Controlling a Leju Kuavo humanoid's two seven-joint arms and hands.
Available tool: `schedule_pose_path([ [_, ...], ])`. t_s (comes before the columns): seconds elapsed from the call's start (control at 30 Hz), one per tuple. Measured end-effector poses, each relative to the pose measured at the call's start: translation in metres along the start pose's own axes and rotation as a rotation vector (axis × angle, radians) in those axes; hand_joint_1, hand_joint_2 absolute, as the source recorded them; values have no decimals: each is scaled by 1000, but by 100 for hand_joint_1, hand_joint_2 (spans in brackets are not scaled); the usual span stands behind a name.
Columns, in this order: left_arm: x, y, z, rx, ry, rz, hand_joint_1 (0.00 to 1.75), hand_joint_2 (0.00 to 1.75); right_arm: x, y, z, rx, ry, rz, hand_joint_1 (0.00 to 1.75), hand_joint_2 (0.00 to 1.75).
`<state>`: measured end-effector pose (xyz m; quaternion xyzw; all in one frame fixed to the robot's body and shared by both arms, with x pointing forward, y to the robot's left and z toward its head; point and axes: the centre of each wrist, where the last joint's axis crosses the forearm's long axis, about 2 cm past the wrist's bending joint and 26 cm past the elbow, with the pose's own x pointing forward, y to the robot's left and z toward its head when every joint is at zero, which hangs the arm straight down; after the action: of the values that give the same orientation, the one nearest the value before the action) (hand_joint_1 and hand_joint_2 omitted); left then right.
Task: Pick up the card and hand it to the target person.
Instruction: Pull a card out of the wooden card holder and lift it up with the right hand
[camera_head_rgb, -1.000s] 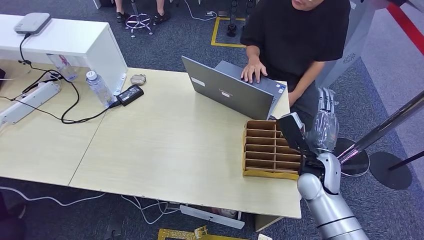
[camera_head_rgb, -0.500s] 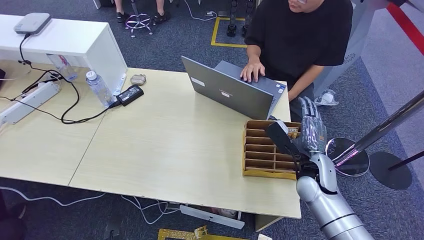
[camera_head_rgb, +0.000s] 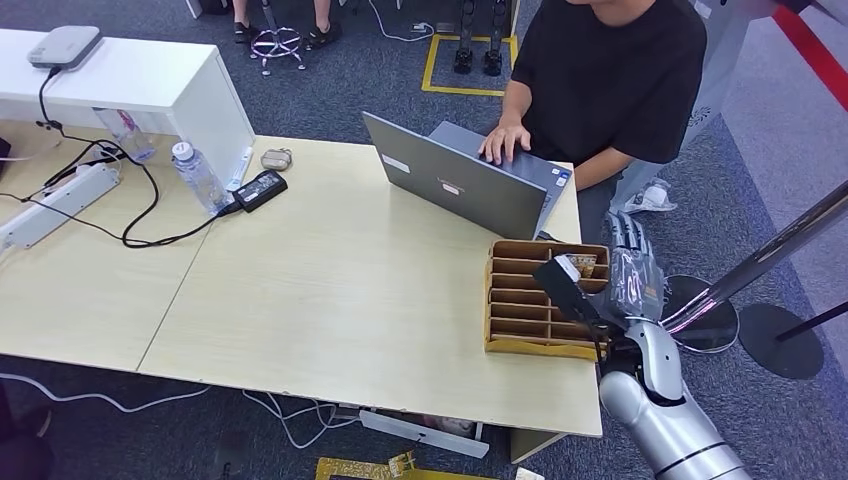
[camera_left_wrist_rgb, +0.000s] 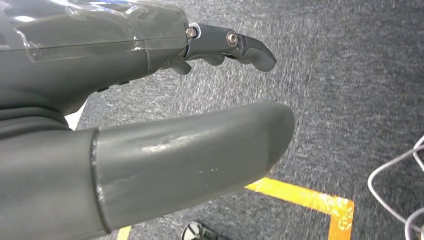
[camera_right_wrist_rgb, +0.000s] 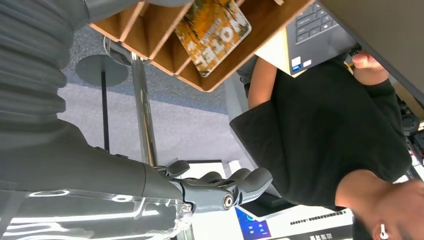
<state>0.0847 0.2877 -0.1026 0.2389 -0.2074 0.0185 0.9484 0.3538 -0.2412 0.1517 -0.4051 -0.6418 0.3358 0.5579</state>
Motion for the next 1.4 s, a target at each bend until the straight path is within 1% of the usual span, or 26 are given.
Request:
schedule_pose_path([
  [0.1,0,-4,2,-6,-1,-2,0,0,-1,-1,1,13,2,18,33,175],
  [0.23,0,-5,3,-10,1,-4,0,0,-2,-1,3,36,3,36,41,175],
  [0.37,0,-6,3,-13,2,-11,0,0,-2,0,3,62,6,39,54,175],
  [0.57,0,-7,4,-17,0,-22,0,0,0,-4,-2,76,-7,34,55,175],
  [0.8,0,-8,4,-20,2,-27,0,0,1,-8,-10,88,-19,57,62,175],
  [0.97,0,-8,5,-20,7,-29,0,0,0,-6,-13,105,-18,84,63,175],
  [1.17,0,-8,5,-20,8,-30,0,0,-2,-3,-16,118,-15,115,72,175],
  [1.3,0,-8,5,-20,13,-31,0,0,-3,-1,-16,131,-8,130,70,175],
  [1.4,0,-9,5,-20,19,-32,0,0,-4,1,-15,138,-4,135,72,175],
])
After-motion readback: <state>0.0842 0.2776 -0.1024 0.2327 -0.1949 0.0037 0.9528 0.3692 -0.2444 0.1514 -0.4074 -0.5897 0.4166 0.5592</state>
